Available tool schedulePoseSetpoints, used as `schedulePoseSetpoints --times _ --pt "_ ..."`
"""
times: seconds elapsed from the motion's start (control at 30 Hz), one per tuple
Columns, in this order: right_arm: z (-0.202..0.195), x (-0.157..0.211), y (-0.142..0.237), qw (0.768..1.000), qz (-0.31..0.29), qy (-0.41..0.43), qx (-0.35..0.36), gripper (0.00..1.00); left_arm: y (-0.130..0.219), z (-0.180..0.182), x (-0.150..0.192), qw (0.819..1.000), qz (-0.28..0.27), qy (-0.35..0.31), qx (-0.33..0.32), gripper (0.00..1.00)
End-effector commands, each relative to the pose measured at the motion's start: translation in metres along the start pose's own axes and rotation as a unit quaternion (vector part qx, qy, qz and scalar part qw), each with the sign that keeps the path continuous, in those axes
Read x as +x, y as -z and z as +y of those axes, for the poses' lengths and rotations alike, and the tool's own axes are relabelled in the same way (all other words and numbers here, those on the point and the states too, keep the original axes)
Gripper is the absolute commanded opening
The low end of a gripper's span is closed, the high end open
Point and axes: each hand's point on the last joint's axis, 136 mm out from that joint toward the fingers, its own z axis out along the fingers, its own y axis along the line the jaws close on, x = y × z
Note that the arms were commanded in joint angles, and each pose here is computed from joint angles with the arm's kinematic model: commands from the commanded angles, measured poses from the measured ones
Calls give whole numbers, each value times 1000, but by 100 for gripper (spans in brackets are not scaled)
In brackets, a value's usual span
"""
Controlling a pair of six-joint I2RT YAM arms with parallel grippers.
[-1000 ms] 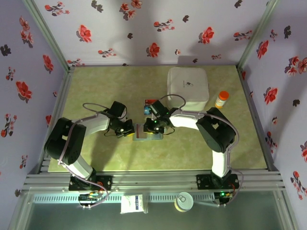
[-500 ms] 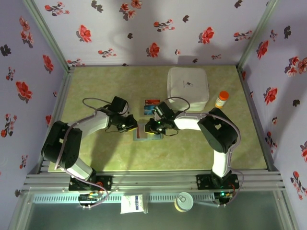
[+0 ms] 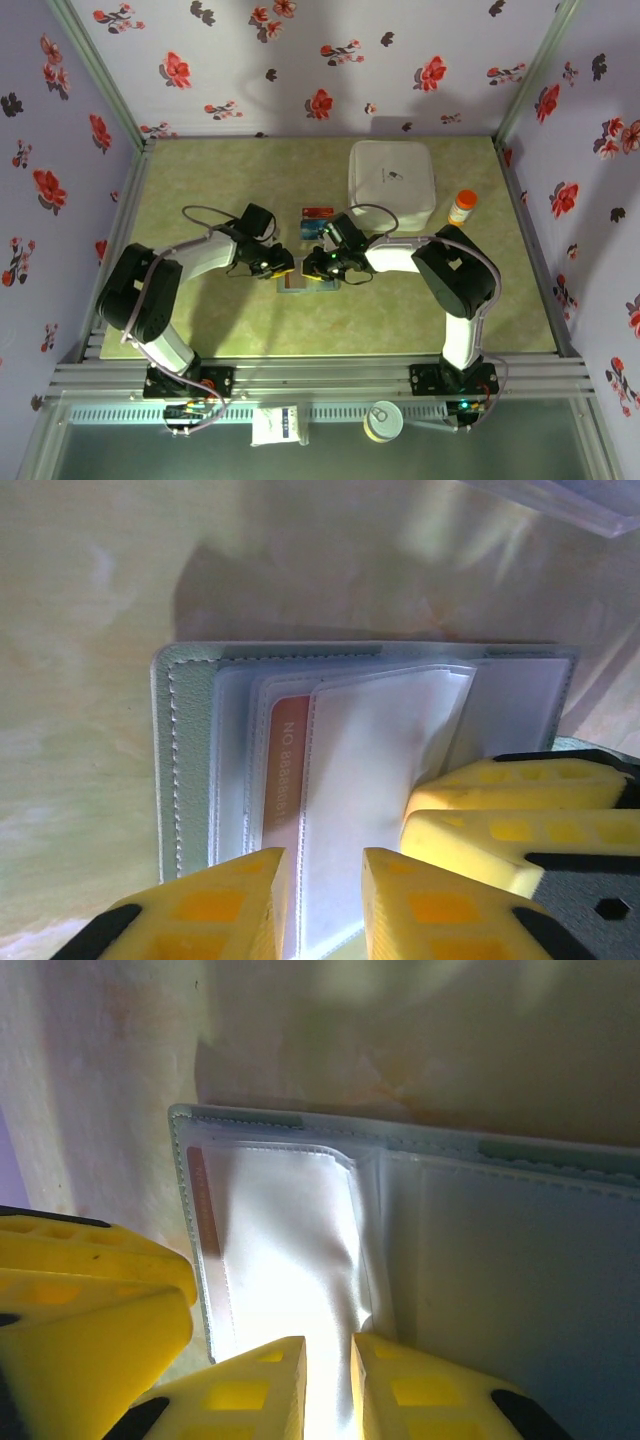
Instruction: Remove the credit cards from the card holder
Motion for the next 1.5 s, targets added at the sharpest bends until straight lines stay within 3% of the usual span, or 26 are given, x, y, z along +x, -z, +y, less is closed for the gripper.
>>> schedulePoseSetpoints --times 0.0,0.33,0.73,1.1,1.47 --pt "-13 3 -3 1000 3 -22 11 21 -5 0 1 1000 2 6 -5 26" --pt "-13 4 -4 1000 4 -23 6 20 -13 1 2 1000 8 10 -4 25" --pt "-8 5 -1 1000 2 -26 -8 20 -13 -7 -2 1000 5 9 8 13" --pt "19 -7 37 999 -43 4 -10 21 -5 -25 -5 1000 4 0 23 17" --pt "13 -11 71 997 -80 10 20 22 -2 -51 -5 999 9 -17 44 23"
